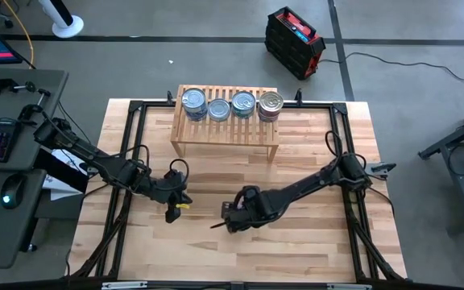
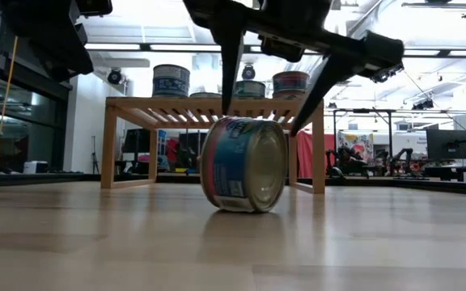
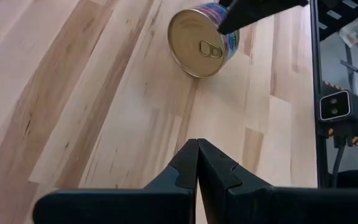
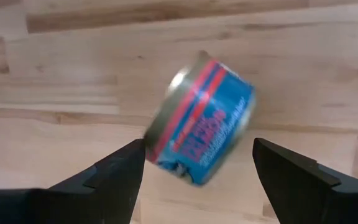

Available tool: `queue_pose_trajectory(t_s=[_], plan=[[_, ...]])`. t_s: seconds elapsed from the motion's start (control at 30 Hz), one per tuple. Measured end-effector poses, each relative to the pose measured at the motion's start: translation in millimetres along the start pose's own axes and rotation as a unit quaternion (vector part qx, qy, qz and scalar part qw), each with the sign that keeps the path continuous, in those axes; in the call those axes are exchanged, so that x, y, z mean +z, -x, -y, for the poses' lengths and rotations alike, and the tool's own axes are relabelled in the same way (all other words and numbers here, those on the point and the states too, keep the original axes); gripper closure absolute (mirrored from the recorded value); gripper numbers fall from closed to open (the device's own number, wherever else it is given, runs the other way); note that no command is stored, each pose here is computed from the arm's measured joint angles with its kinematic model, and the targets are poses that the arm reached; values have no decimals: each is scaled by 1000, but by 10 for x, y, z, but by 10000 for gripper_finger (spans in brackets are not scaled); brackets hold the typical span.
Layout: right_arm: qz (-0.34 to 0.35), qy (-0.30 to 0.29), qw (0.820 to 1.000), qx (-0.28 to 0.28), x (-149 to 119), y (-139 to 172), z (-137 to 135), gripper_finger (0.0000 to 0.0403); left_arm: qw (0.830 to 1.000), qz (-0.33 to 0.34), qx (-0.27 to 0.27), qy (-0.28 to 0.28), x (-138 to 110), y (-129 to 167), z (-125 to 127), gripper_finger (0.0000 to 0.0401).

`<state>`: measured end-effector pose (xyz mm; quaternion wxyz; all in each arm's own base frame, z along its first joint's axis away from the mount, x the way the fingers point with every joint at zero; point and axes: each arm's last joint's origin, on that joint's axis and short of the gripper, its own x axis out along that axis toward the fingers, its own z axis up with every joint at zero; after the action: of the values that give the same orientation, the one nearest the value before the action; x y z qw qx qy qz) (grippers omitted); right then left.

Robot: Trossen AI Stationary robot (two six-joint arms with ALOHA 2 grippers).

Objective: Stack canned seafood by type on shelf
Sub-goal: Stack the blue-pink tuna can on top of the other blue-pink tuna can on the shelf

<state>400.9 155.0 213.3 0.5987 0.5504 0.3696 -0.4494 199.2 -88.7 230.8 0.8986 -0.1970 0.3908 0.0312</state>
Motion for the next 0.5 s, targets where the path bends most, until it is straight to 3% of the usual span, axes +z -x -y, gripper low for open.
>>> queue_pose_trajectory(t_s=[0.5], plan=[[4,-40,999,21,25,73,-82,116,1000,-4,1,-5,-6,0,-4,401]])
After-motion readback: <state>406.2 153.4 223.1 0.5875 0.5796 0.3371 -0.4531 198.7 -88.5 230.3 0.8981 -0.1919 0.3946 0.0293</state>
